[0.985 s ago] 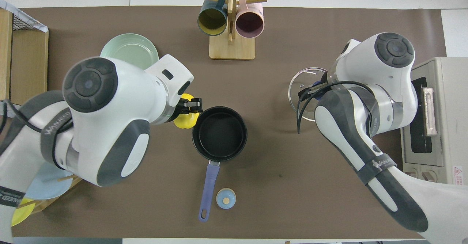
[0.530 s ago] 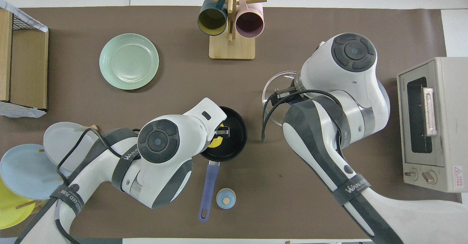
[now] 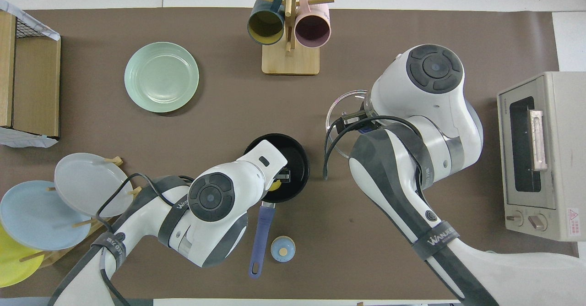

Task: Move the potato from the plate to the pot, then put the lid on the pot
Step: 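Lower the potato into the black pot and open the left gripper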

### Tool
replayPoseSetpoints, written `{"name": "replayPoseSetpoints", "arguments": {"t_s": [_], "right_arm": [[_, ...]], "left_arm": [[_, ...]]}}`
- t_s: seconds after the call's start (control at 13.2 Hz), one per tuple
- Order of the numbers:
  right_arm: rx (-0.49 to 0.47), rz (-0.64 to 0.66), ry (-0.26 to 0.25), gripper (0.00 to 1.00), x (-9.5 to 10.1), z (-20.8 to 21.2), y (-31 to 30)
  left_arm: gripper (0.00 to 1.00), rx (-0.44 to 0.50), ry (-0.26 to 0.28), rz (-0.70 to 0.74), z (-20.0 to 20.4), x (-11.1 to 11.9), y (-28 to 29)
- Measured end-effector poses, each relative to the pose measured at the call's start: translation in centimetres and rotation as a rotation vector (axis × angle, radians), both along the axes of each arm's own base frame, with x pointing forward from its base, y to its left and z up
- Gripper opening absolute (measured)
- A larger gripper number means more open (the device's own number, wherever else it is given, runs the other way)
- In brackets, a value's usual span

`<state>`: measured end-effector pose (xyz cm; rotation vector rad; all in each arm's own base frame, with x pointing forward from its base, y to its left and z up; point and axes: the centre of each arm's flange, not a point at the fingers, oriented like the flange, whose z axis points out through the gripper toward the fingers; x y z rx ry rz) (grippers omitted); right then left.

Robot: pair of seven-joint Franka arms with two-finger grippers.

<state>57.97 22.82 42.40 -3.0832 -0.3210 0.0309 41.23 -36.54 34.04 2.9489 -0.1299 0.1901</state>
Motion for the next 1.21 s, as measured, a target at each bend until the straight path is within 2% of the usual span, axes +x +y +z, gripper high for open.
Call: {"name": "replayPoseSetpoints", "arguments": {"t_s": [0.68, 0.83, 0.91, 1.06, 1.21], "right_arm": [[0.0, 0.0, 0.0, 0.44, 0.0, 0.0, 0.0], [0.0, 0.0, 0.0, 0.44, 0.0, 0.0, 0.0], [0.0, 0.0, 0.0, 0.44, 0.0, 0.0, 0.0], [0.0, 0.0, 0.0, 0.44, 0.0, 0.0, 0.0], [0.0, 0.0, 0.0, 0.44, 0.0, 0.0, 0.0]], "left_arm": [[0.59, 0.028, -0.017, -0.046, -0.8, -0.5, -0.7], [0.64, 0.027, -0.019, -0.048, -0.7, -0.5, -0.8], [0.72, 0.026, -0.02, -0.048, -0.4, -0.4, -0.9], [0.97, 0.042, 0.001, -0.045, 0.9, 0.3, -1.1], [1.0, 0.069, 0.028, -0.028, 5.3, 2.7, -0.3]]}}
